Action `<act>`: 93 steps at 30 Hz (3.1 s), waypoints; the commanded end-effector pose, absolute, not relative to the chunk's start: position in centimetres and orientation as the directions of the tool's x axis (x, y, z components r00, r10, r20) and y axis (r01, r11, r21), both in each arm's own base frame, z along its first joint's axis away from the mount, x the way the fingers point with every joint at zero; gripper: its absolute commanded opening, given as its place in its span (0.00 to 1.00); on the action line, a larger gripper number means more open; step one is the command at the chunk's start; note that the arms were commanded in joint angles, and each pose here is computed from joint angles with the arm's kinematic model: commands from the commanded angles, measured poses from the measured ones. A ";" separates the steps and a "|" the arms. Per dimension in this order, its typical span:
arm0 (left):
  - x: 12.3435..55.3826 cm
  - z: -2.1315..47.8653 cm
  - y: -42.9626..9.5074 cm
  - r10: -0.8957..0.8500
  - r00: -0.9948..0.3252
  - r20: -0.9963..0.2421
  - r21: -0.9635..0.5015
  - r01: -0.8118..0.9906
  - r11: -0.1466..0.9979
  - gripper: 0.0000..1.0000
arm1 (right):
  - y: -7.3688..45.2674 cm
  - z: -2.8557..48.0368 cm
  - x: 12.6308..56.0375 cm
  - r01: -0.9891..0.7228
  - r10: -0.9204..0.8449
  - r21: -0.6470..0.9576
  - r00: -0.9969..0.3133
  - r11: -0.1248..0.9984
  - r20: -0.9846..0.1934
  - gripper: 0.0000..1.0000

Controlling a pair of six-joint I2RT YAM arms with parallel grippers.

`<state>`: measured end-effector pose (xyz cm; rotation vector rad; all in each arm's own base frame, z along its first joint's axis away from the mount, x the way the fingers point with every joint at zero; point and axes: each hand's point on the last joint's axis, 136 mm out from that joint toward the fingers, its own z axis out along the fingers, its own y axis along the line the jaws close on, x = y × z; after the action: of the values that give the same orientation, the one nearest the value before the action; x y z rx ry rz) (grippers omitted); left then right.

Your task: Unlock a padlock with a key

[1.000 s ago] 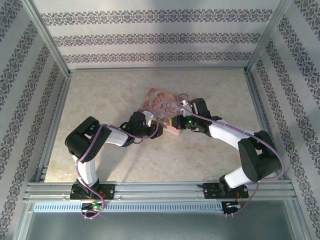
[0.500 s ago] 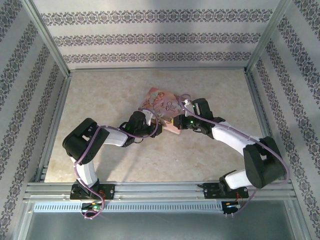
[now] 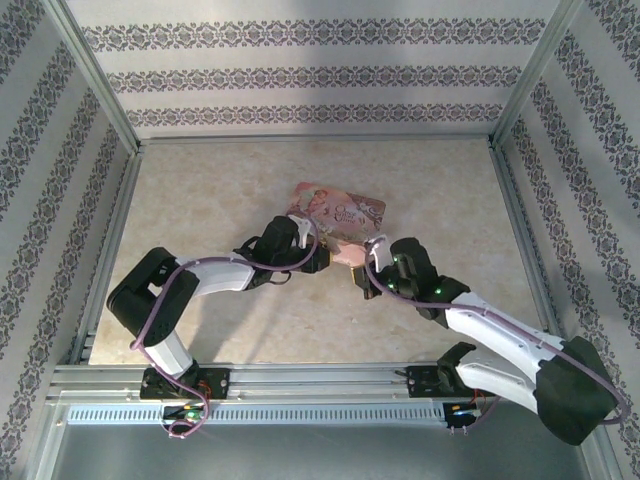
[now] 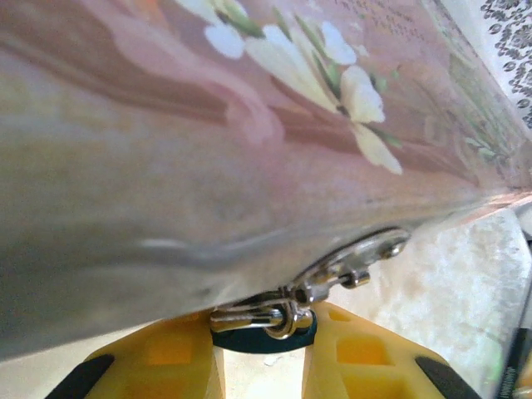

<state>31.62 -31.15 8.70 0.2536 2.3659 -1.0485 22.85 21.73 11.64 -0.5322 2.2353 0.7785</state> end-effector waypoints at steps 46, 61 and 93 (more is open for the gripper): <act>30.2 13.8 -33.5 -0.111 -0.901 -0.419 -0.776 0.292 0.559 0.20 | 25.6 9.2 26.0 -0.644 -0.231 0.141 -0.457 0.752 -0.859 0.00; 30.2 13.7 -33.6 -0.108 -0.902 -0.418 -0.777 0.294 0.556 0.20 | 25.0 9.0 26.4 -0.623 -0.215 0.150 -0.471 0.768 -0.856 0.00; 30.3 14.0 -33.5 -0.116 -0.899 -0.422 -0.778 0.294 0.556 0.19 | 25.1 8.8 27.0 -0.609 -0.196 0.160 -0.474 0.777 -0.859 0.00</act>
<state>30.32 -31.91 10.10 0.0920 2.4692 -1.1900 25.80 24.60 7.24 -0.6326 2.0962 0.5545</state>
